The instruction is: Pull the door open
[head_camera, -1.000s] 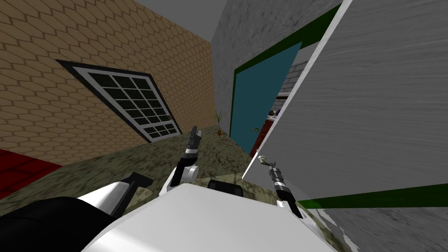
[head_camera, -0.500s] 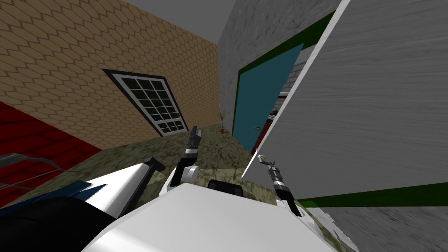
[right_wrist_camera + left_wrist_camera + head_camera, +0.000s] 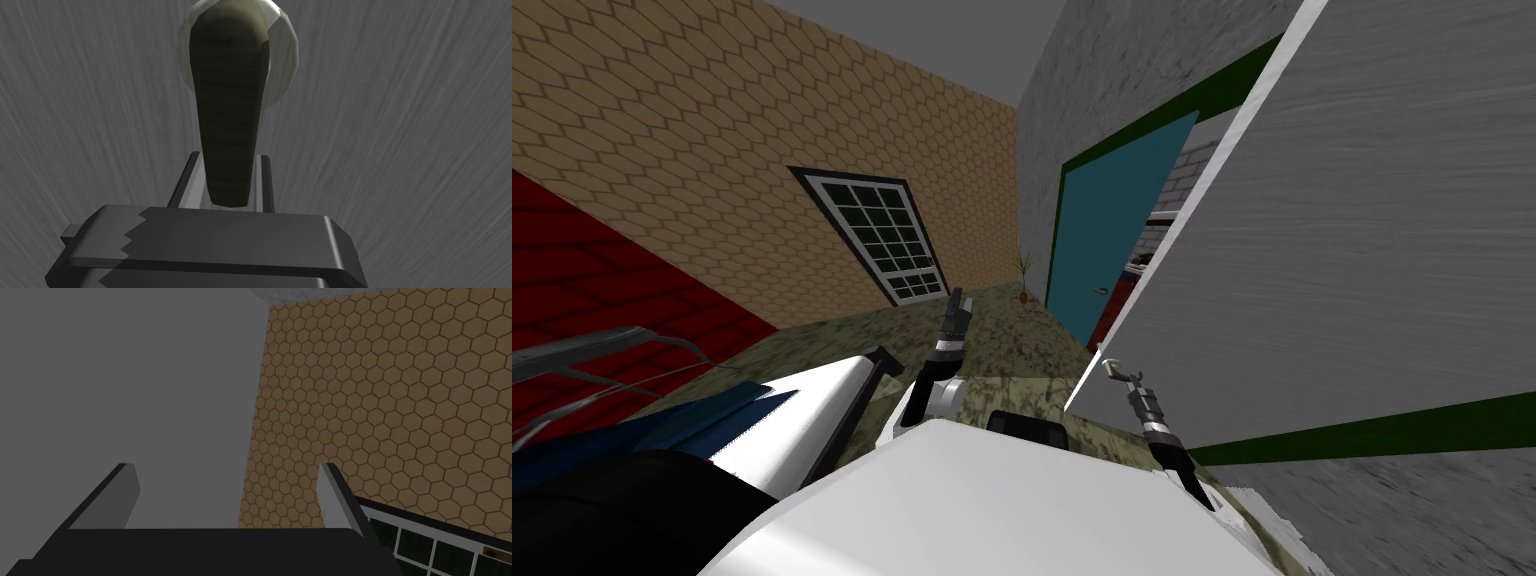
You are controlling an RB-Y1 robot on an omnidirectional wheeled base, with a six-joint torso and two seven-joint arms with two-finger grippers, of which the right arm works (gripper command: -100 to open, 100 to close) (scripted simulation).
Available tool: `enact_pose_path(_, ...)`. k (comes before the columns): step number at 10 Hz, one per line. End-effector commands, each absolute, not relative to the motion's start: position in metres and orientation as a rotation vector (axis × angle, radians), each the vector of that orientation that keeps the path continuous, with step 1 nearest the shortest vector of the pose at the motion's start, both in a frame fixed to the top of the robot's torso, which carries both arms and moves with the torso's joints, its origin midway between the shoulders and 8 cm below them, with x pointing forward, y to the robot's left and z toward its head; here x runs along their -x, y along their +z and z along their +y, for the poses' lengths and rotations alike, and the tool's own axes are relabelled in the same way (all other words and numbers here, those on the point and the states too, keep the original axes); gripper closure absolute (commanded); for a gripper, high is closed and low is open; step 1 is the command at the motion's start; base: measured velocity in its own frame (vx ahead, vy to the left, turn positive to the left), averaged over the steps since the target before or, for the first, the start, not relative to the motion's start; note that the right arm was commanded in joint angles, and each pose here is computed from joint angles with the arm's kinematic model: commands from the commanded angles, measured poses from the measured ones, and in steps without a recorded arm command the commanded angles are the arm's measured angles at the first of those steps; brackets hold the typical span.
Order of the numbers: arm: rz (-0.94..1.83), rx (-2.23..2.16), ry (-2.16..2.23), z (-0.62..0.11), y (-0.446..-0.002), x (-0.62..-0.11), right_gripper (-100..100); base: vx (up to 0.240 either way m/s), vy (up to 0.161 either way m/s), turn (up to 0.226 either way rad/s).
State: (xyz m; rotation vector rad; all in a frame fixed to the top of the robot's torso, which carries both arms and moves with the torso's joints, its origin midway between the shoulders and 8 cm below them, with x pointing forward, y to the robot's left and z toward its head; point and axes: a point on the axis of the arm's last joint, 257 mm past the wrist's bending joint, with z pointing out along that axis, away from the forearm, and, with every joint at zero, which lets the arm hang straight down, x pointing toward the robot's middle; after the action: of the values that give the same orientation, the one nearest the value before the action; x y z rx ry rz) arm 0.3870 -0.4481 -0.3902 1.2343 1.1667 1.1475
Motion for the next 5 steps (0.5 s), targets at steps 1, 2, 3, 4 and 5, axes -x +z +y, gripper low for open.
enact_pose_path(1, 1.182, -1.222, 1.176, -0.441, -0.391, -0.381, 100, -0.098, -0.022, 0.066)
enact_pose_path(2, 1.194, -1.215, 1.190, -0.439, -0.391, -0.375, 100, -0.146, -0.064, 0.148)
enact_pose_path(3, 1.199, -1.212, 1.196, -0.439, -0.391, -0.373, 100, -0.148, -0.051, 0.087)
enact_pose_path(4, 1.209, -1.207, 1.208, -0.437, -0.391, -0.368, 100, -0.149, -0.031, 0.072)
enact_pose_path(5, 1.209, -1.207, 1.208, -0.437, -0.391, -0.368, 100, -0.103, -0.023, 0.014)
